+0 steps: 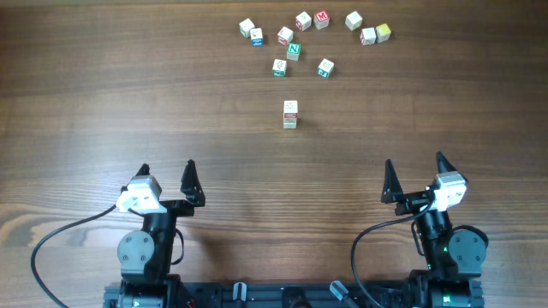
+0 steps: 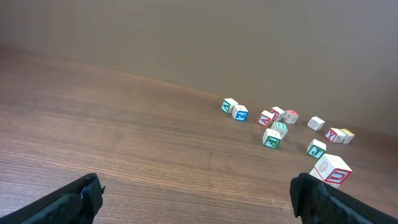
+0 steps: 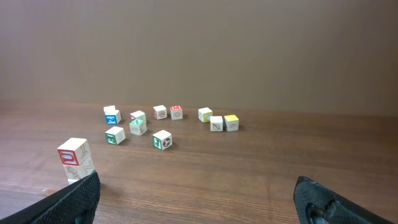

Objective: Form a tower

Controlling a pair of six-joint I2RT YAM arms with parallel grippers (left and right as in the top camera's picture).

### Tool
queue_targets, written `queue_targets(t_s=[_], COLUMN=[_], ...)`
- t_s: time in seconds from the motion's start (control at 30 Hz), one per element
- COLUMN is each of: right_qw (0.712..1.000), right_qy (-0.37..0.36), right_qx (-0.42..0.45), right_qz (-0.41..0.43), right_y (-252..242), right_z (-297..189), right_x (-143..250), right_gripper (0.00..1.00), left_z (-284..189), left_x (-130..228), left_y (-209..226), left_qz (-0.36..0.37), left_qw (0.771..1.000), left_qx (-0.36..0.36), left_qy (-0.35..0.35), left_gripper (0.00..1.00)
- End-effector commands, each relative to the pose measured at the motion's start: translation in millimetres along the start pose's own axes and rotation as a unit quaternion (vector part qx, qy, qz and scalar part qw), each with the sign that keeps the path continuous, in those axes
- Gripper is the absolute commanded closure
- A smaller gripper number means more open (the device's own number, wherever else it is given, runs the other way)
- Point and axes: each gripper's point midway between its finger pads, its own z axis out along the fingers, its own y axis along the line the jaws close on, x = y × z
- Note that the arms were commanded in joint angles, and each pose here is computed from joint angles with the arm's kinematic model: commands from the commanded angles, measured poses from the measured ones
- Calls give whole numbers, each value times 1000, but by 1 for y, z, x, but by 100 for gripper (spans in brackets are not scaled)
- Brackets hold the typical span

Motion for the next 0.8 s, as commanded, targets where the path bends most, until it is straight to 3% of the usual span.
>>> queue_targets(t_s=[0.0,0.77], right_qw=[1000,1000], right_qy=[-6,-6], right_qx=[7,7], right_qz=[6,6], right_y=[-3,-3], right_z=[-1,-1], right_x=[-2,-2], right_gripper=[0,0], left_z=[-1,-1], left_x=[1,2], left_y=[-4,-5], left_qz=[-7,-6], left_qw=[1000,1000], left_qx=[11,14], left_qy=[3,4], left_gripper=[0,0])
